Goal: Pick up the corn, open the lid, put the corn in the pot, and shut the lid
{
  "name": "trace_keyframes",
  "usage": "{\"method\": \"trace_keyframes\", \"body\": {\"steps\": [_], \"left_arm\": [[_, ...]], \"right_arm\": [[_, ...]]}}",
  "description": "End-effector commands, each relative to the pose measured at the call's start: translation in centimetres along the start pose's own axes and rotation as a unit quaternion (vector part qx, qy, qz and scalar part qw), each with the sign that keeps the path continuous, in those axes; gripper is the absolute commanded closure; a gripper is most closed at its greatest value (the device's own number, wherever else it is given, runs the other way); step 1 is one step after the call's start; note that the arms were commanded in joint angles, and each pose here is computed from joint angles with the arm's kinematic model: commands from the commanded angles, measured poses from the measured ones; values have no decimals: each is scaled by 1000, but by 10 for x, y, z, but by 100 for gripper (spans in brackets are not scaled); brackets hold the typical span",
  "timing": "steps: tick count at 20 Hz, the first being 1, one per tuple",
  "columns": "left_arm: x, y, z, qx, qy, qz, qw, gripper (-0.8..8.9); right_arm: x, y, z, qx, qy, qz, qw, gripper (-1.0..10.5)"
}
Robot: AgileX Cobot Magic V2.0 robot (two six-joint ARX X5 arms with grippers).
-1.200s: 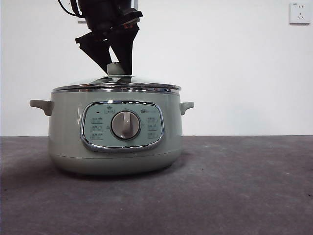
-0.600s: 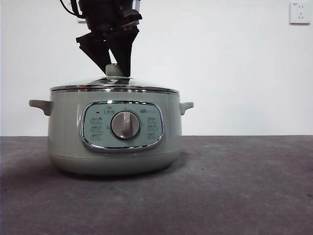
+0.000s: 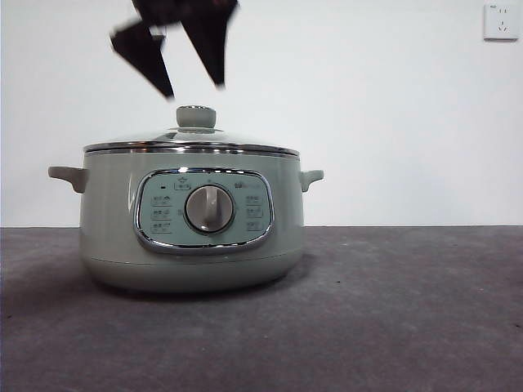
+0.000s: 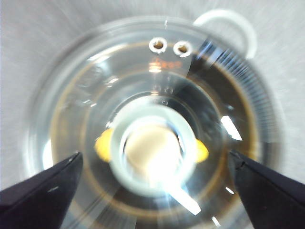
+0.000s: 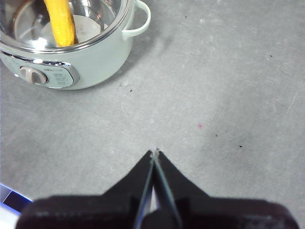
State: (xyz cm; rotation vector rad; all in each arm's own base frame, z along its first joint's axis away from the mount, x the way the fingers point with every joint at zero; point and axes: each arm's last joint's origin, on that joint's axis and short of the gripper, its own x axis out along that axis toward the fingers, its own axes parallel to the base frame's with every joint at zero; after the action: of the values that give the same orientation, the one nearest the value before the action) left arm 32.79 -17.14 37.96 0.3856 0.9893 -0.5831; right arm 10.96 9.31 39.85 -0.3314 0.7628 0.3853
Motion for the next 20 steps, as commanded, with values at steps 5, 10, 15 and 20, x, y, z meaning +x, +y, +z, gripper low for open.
{"method": "trace_keyframes", "body": {"steps": [5, 10, 15, 20], "left_arm": [[-103, -15, -35, -39, -84, -19, 995, 815], [-173, -32, -69, -29, -177, -49, 983, 817], [-201, -36, -88, -24, -213, -43, 976, 817], [-200, -35, -89, 6, -211, -17, 977, 817]], "right_arm": [[2, 1, -1, -3, 3, 1, 1000, 947], [3, 1, -1, -3, 3, 0, 1000, 947], [3, 1, -1, -3, 2, 0, 1000, 947], [3, 1, -1, -3, 2, 0, 1000, 947]]}}
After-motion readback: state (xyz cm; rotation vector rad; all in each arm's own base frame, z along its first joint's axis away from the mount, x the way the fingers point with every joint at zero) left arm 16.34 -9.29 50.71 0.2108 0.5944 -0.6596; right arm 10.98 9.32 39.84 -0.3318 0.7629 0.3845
